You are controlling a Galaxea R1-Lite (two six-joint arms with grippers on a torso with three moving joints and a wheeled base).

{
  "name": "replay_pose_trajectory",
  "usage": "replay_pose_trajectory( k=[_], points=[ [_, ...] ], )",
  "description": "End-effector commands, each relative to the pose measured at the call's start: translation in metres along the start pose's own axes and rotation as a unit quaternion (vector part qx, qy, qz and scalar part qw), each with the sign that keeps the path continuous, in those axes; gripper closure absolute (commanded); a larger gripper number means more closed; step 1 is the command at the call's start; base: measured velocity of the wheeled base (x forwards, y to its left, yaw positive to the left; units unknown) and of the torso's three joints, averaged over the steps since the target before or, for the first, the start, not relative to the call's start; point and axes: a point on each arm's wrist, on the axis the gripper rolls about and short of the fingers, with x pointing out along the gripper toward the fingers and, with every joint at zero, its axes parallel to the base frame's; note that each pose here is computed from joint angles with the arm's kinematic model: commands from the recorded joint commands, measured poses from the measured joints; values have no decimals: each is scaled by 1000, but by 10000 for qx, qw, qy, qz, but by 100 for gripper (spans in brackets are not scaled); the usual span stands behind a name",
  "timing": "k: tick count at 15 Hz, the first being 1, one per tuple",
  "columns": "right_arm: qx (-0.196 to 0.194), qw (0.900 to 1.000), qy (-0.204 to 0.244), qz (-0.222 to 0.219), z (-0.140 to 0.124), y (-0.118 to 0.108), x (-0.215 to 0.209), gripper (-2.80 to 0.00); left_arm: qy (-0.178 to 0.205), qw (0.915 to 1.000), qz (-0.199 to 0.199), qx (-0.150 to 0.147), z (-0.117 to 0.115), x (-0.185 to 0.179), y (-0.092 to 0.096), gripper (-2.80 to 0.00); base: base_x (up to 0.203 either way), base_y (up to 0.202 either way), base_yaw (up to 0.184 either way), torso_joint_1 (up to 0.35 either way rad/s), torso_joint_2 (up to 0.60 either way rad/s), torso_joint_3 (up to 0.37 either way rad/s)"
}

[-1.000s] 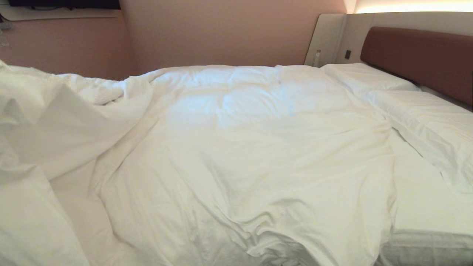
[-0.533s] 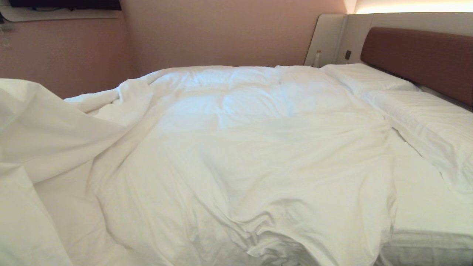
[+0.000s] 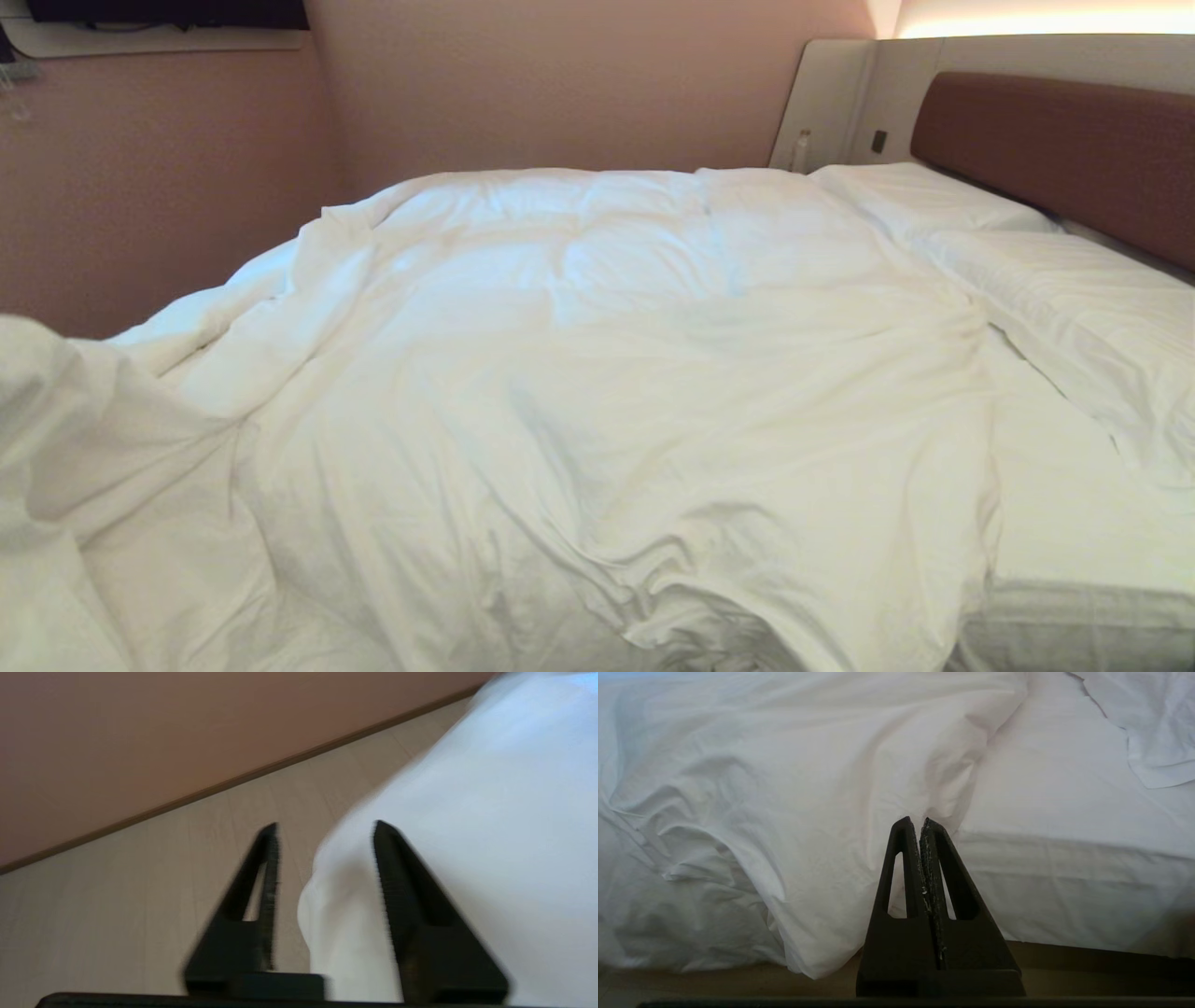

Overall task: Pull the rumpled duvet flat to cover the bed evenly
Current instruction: Flatten the corners of the folded blanket

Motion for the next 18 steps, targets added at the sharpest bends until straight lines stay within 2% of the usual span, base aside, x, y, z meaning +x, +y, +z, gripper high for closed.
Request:
replay_pose_trajectory(
  k=[1,3,4,5,7,9,10,11,12,13,14,16,17,18],
  points=[
    [0,10000,8,4,0,0,0,0,143,9996,160,155,-6,7,2,-280,0,0,0,0,0,0],
    [0,10000,8,4,0,0,0,0,128,9946,943,406,-5,1,18,-280,0,0,0,0,0,0],
    [0,10000,8,4,0,0,0,0,49,9927,1137,406,-1,-5,23,-280,0,0,0,0,0,0],
    [0,10000,8,4,0,0,0,0,-117,9930,1133,303,5,-13,27,-280,0,0,0,0,0,0],
    [0,10000,8,4,0,0,0,0,-535,9970,547,132,16,-23,28,-280,0,0,0,0,0,0],
    [0,10000,8,4,0,0,0,0,-714,9972,232,38,18,-29,27,-280,0,0,0,0,0,0],
    [0,10000,8,4,0,0,0,0,-815,9962,-296,-54,20,-35,25,-280,0,0,0,0,0,0],
    [0,10000,8,4,0,0,0,0,-908,9892,-1150,-108,20,-42,23,-280,0,0,0,0,0,0],
    [0,10000,8,4,0,0,0,0,-927,9750,-2015,-130,19,-50,21,-280,0,0,0,0,0,0],
    [0,10000,8,4,0,0,0,0,-843,9555,-2824,-112,16,-56,18,-280,0,0,0,0,0,0],
    [0,10000,8,4,0,0,0,0,-704,9350,-3473,-117,12,-62,16,-280,0,0,0,0,0,0],
    [0,10000,8,4,0,0,0,0,-358,8994,-4347,-295,1,-68,11,-280,0,0,0,0,0,0],
    [0,10000,8,4,0,0,0,0,-264,8906,-4527,-335,-2,-69,8,-280,0,0,0,0,0,0],
    [0,10000,8,4,0,0,0,0,-249,8896,-4549,-331,-2,-69,7,-280,0,0,0,0,0,0]
  ],
)
